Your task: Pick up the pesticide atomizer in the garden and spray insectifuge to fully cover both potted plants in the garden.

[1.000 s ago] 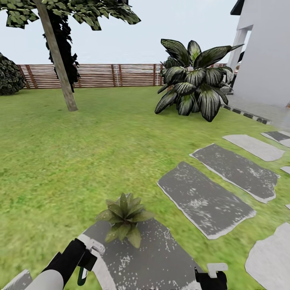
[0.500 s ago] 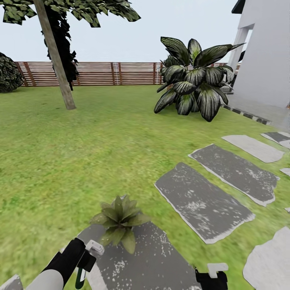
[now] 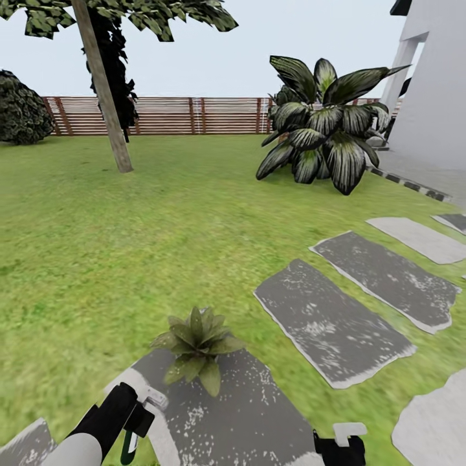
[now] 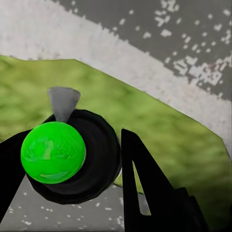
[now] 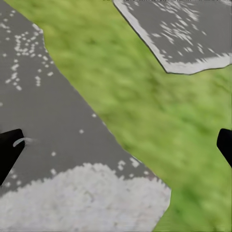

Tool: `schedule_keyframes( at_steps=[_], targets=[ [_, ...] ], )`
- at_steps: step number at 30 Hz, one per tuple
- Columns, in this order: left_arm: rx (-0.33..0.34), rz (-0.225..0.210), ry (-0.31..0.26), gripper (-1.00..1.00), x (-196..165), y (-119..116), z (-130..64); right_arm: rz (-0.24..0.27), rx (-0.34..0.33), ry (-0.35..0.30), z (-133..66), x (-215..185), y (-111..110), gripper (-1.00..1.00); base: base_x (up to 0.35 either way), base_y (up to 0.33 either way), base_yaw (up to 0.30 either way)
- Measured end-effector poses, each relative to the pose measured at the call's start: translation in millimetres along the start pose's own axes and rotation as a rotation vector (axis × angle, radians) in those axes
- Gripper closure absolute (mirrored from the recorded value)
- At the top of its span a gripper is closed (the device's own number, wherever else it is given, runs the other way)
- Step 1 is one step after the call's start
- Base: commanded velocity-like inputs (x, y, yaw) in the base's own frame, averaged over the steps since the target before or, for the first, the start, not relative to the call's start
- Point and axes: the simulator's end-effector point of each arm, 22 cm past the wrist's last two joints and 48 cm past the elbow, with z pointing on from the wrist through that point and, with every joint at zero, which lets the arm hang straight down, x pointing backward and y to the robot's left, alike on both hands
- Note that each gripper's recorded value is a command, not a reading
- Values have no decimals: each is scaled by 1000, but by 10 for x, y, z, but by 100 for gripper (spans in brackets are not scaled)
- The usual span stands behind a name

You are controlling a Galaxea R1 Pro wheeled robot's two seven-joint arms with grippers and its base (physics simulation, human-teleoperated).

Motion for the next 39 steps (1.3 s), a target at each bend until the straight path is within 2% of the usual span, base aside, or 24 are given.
schedule_keyframes(
  at_steps=[12,22,30,39],
  targets=[
    [4,0,3,100,8,-21,20,-1,0,5,3,26,2,-100,119,-135,61],
    [4,0,2,100,1,-18,19,-1,0,5,5,27,2,-100,-138,-247,13],
    [6,1,-1,100,-15,-42,15,-1,0,5,3,25,3,-100,14,-256,226],
    [7,-1,-2,100,-20,-43,12,-1,0,5,2,27,2,-100,63,-60,21]
  ],
)
